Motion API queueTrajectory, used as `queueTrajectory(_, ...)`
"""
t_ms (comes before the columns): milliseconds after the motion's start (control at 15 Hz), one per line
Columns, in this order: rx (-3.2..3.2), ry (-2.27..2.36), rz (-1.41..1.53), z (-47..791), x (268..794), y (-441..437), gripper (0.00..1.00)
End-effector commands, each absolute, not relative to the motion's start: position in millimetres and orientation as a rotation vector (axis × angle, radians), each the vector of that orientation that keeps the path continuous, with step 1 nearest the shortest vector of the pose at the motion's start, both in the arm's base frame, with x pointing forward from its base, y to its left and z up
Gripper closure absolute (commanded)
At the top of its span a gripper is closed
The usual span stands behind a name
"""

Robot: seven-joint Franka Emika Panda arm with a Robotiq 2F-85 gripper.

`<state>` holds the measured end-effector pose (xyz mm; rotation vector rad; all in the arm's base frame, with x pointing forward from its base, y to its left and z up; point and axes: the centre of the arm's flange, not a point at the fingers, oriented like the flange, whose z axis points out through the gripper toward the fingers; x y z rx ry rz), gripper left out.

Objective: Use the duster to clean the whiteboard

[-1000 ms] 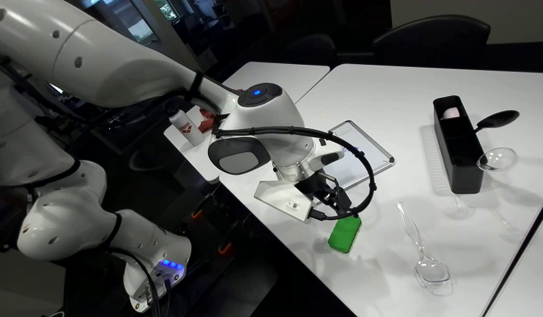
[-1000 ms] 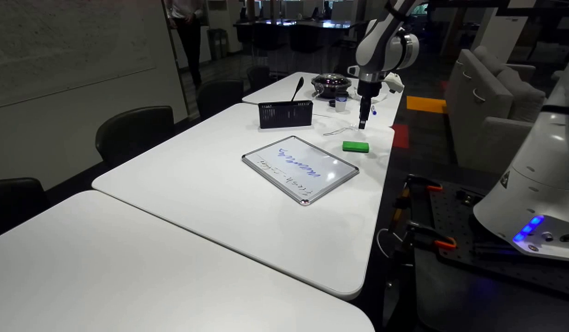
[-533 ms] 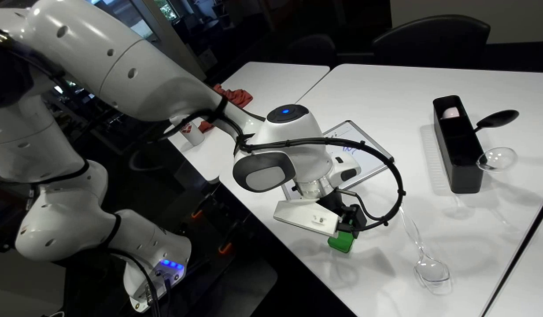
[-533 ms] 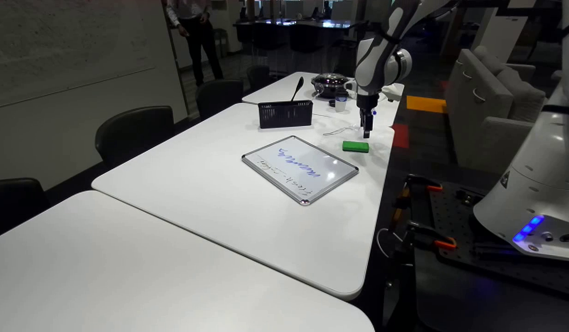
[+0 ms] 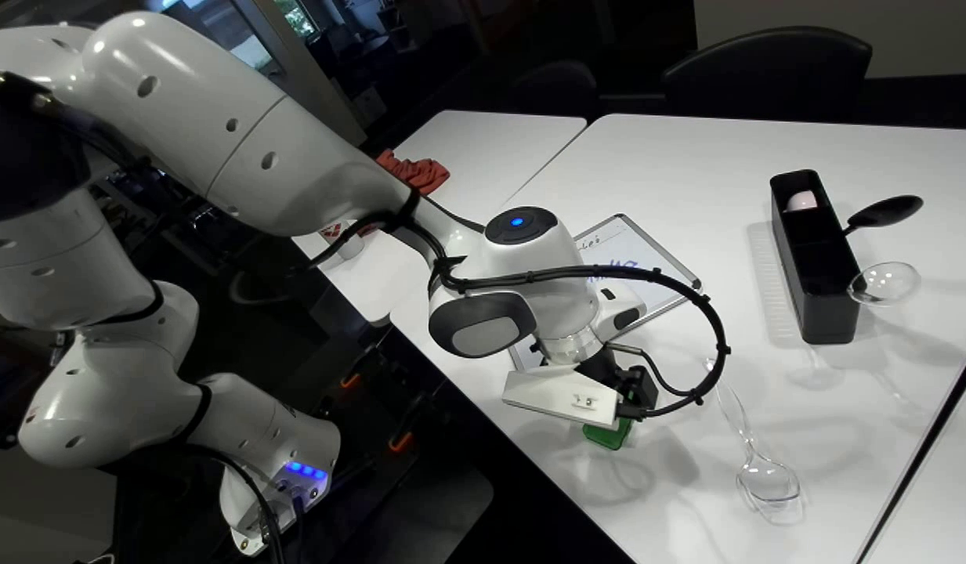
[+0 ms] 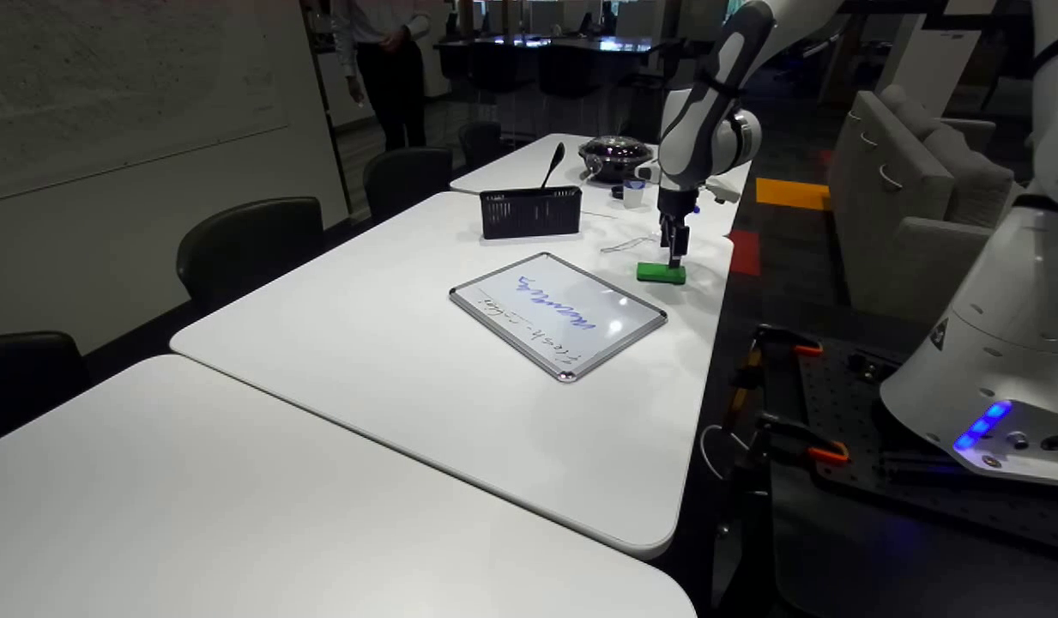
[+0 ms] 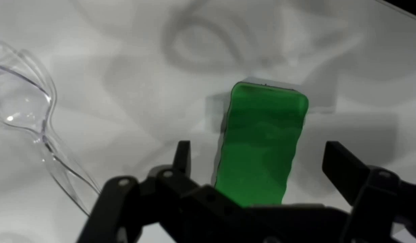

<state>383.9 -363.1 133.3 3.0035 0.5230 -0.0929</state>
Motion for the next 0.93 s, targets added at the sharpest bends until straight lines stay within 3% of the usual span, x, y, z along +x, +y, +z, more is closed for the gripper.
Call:
queueTrajectory(0, 2.997, 0.555, 0.01, 129, 384, -369, 0.0)
queueTrajectory(867, 3.019, 0.468, 0.112, 110, 385, -363, 0.0)
